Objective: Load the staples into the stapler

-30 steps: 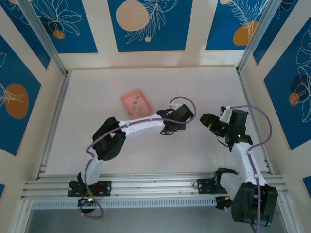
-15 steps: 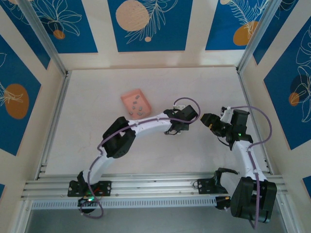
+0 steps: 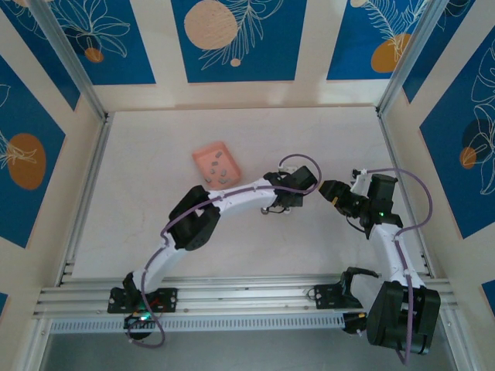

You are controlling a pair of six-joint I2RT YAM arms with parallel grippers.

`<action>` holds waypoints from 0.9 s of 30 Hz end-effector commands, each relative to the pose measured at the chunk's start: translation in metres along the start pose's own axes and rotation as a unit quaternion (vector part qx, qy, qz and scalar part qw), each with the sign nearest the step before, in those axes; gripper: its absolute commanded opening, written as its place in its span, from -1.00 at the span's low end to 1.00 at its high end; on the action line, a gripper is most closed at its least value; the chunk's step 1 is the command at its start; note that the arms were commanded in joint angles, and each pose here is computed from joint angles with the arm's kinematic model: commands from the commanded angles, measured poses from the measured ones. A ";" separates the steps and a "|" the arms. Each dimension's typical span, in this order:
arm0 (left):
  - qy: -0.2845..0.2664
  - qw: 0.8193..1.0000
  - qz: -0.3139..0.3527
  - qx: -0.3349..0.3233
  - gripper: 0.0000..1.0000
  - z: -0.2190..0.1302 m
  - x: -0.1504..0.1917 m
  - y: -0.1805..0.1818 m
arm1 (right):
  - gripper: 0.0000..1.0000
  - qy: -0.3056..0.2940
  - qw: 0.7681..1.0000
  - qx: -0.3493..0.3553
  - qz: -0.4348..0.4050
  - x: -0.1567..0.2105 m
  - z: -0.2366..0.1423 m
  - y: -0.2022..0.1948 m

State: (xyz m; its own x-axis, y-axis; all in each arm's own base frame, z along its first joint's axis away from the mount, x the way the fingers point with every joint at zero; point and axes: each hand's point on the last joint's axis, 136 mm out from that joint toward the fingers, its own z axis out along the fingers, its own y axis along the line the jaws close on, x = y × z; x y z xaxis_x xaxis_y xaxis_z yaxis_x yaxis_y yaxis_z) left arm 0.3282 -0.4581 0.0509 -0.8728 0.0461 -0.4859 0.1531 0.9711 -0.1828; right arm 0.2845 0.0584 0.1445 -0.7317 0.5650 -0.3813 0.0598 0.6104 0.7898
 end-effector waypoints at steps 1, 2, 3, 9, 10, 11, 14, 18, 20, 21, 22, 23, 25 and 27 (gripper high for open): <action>0.009 1.000 -0.004 -0.023 -0.65 0.002 0.002 0.010 | 0.24 0.009 1.000 -0.010 -0.003 0.002 -0.001 0.003; 0.006 1.000 -0.006 -0.029 -0.65 0.001 0.001 0.013 | 0.24 0.009 1.000 -0.010 -0.003 0.002 -0.001 0.003; 0.003 0.999 -0.009 -0.034 -0.64 0.000 -0.001 0.016 | 0.24 0.010 1.000 -0.010 -0.003 0.002 -0.001 0.004; 0.001 0.999 -0.016 -0.045 -0.62 0.000 -0.001 0.025 | 0.24 0.009 1.000 -0.011 -0.004 0.001 -0.002 0.006; 0.002 0.999 -0.016 -0.046 -0.59 0.001 0.000 0.026 | 0.24 0.009 1.000 -0.012 -0.003 0.002 -0.003 0.006; 0.003 0.999 -0.017 -0.047 -0.57 0.002 0.000 0.027 | 0.24 0.009 1.000 -0.012 -0.003 0.002 -0.003 0.006; 0.000 0.998 -0.025 -0.053 -0.54 0.005 0.000 0.032 | 0.24 0.010 1.000 -0.011 -0.004 0.003 -0.003 0.005; -0.001 0.998 -0.030 -0.056 -0.51 0.009 0.001 0.035 | 0.24 0.010 1.000 -0.010 -0.003 0.004 -0.003 0.005; 0.000 0.998 -0.034 -0.058 -0.46 0.010 0.002 0.036 | 0.24 0.009 1.000 -0.011 -0.003 0.003 -0.004 0.006; 0.000 0.998 -0.035 -0.057 -0.40 0.010 0.001 0.036 | 0.24 0.008 1.000 -0.011 -0.004 0.003 -0.004 0.006; 0.000 0.998 -0.037 -0.056 -0.33 0.009 0.002 0.036 | 0.24 0.008 1.000 -0.011 -0.005 0.003 -0.005 0.006; -0.001 0.998 -0.039 -0.055 -0.27 0.008 0.001 0.035 | 0.24 0.008 1.000 -0.010 -0.006 0.003 -0.005 0.007; -0.004 0.998 -0.042 -0.050 -0.14 0.004 -0.001 0.034 | 0.24 0.007 1.000 -0.006 -0.008 0.004 -0.006 0.007; -0.009 0.998 -0.045 -0.042 -0.02 -0.001 -0.005 0.031 | 0.24 0.006 1.000 -0.003 -0.009 0.004 -0.008 0.006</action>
State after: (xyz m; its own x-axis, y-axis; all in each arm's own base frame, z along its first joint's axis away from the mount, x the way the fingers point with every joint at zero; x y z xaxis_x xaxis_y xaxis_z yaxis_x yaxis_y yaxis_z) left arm 0.3337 -0.4366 0.0362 -0.8806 -0.0175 -0.4736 0.0615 0.9867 -0.1508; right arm 0.2807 0.0593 0.1447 -0.7363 0.5588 -0.3815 0.0585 0.6142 0.7869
